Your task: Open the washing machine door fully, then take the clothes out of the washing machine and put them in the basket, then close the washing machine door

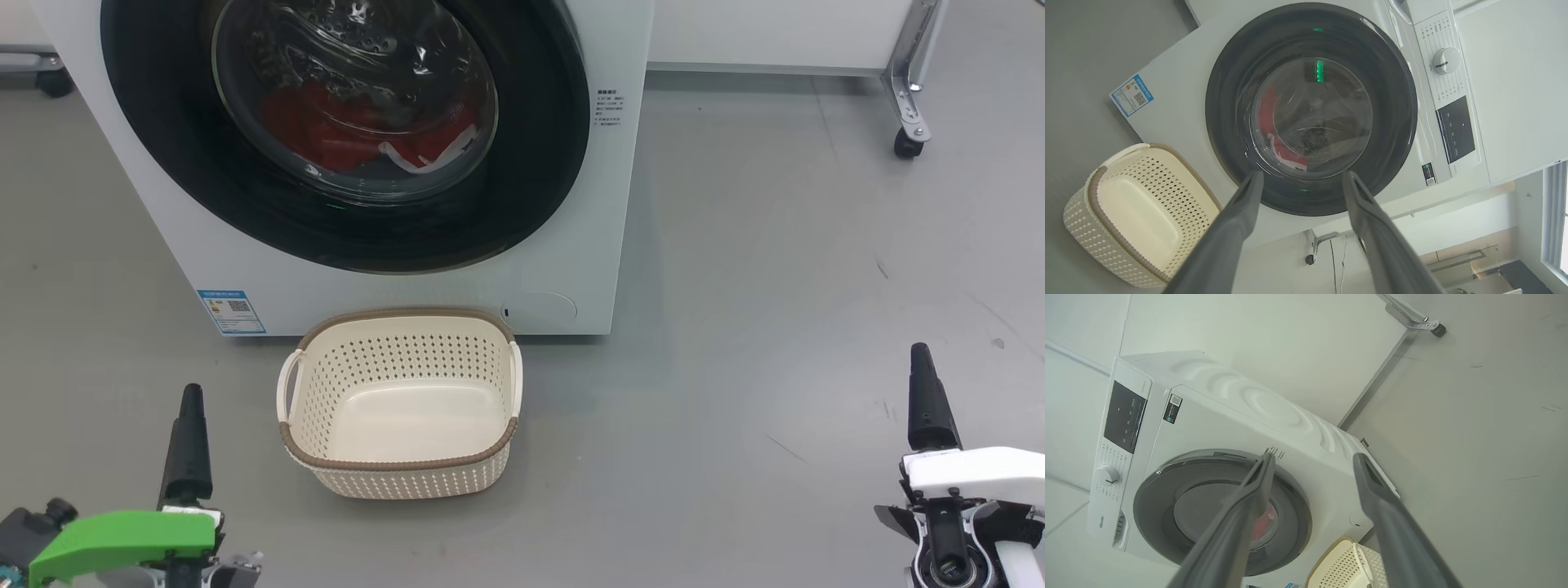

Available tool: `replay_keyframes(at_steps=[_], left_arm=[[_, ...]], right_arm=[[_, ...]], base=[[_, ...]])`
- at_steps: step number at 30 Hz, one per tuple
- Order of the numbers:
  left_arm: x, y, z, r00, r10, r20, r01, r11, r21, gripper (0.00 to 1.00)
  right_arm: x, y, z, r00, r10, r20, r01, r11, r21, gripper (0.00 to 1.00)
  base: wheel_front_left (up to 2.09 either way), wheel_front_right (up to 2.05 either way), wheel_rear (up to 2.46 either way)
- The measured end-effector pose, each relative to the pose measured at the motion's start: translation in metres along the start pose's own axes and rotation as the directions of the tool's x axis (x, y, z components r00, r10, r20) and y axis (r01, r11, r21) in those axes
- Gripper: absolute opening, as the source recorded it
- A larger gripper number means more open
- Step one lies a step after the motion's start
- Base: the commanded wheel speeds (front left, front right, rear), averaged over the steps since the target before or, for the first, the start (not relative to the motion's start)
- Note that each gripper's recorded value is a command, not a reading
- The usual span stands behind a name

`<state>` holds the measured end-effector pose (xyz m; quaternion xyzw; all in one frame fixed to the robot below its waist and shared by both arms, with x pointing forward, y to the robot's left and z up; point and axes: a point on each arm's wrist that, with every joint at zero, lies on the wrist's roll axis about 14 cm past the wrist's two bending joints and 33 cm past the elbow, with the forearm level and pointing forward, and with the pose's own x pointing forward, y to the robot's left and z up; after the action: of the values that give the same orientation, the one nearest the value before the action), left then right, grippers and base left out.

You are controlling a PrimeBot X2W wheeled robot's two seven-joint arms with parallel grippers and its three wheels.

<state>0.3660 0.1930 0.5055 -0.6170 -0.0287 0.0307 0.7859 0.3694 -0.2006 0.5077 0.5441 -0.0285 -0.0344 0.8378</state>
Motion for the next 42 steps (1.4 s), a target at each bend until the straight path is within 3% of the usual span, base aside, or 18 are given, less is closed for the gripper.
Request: replay_keyframes(at_steps=[5, 10, 20, 27, 34, 42], left_arm=[[0.001, -0.009, 0.001, 0.999, -0.038, -0.011, 0.039, 0.988, 0.148, 1.00], [0.001, -0.018, -0.001, 0.997, -0.076, -0.029, 0.081, 0.953, 0.293, 1.00], [-0.001, -0.035, -0.015, 0.987, -0.143, -0.074, 0.161, 0.856, 0.491, 1.00], [-0.003, -0.039, -0.028, 0.980, -0.163, -0.117, 0.200, 0.749, 0.632, 1.00], [-0.007, -0.030, -0.040, 0.976, -0.142, -0.167, 0.219, 0.591, 0.776, 1.00], [-0.011, -0.017, -0.051, 0.978, -0.102, -0.181, 0.207, 0.489, 0.848, 1.00]], right_arm=[[0.003, 0.015, 0.001, 0.999, 0.048, -0.004, -0.048, 0.990, -0.129, 1.00], [0.004, 0.027, -0.003, 0.996, 0.084, -0.011, -0.084, 0.971, -0.226, 1.00], [0.003, 0.043, -0.014, 0.989, 0.141, -0.043, -0.146, 0.888, -0.436, 1.00], [0.001, 0.048, -0.025, 0.983, 0.164, -0.076, -0.178, 0.808, -0.562, 1.00], [-0.002, 0.045, -0.034, 0.983, 0.157, -0.093, -0.179, 0.744, -0.644, 1.00], [-0.006, 0.041, -0.046, 0.980, 0.147, -0.134, -0.198, 0.647, -0.736, 1.00]], base=[[0.00, 0.00, 0.00], [0.00, 0.00, 0.00], [0.00, 0.00, 0.00], [0.00, 0.00, 0.00], [0.00, 0.00, 0.00], [0.00, 0.00, 0.00]])
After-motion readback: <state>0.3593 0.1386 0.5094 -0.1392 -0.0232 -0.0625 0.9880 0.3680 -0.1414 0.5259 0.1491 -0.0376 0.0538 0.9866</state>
